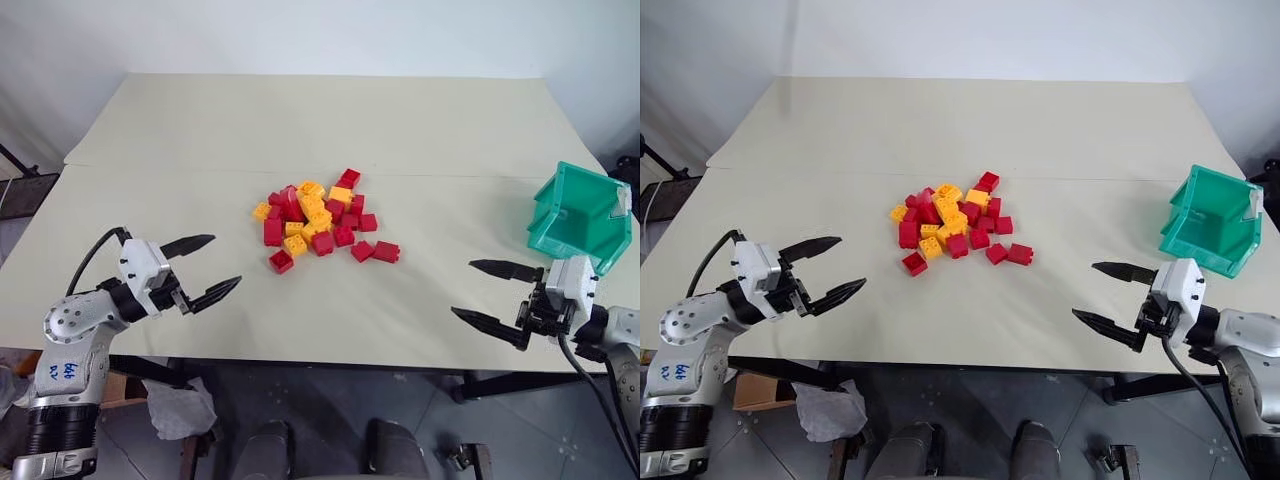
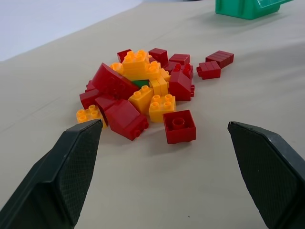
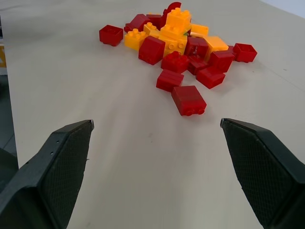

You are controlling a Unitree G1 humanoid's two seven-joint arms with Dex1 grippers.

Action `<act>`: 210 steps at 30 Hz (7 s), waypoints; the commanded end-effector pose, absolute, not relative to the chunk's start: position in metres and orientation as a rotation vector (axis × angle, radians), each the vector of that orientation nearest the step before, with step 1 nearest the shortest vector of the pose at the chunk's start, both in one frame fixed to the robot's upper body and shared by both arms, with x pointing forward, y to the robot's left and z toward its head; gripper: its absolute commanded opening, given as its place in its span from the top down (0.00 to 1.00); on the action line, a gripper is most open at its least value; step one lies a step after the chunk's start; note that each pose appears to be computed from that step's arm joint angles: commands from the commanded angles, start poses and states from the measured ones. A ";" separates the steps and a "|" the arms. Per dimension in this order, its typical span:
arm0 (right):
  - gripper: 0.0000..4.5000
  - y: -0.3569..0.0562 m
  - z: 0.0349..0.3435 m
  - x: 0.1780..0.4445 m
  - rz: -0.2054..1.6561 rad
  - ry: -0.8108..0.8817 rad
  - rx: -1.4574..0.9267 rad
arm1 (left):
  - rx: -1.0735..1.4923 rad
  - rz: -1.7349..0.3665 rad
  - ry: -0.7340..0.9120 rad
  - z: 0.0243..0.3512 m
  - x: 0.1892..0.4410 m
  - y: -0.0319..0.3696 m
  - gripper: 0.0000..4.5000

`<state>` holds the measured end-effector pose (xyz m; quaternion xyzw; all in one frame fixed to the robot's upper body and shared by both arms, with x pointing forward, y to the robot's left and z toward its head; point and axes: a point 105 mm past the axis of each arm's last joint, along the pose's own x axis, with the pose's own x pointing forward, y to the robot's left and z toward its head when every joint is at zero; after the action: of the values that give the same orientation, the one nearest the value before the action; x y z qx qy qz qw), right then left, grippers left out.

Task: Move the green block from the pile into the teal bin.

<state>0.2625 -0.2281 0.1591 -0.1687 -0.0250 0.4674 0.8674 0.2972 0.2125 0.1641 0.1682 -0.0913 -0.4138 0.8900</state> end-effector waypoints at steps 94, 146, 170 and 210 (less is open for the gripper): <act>0.00 -0.182 0.199 0.268 0.845 -0.296 -0.264 | 0.320 -0.916 -0.036 0.175 0.344 0.256 0.49; 0.00 -0.183 0.200 0.249 0.713 -0.321 -0.229 | 0.878 -1.042 0.290 0.157 0.440 0.069 0.27; 0.00 -0.181 0.200 0.251 0.716 -0.322 -0.221 | 0.817 -1.006 0.194 0.177 0.443 0.099 0.32; 0.00 -0.217 0.204 0.233 0.598 -0.279 -0.289 | 0.740 -1.351 0.014 0.240 0.413 0.029 0.65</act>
<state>0.2398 -0.2145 0.1887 -0.1228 -0.1132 0.2976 0.9400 0.4215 0.0499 0.2248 0.3274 0.0406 -0.5836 0.7420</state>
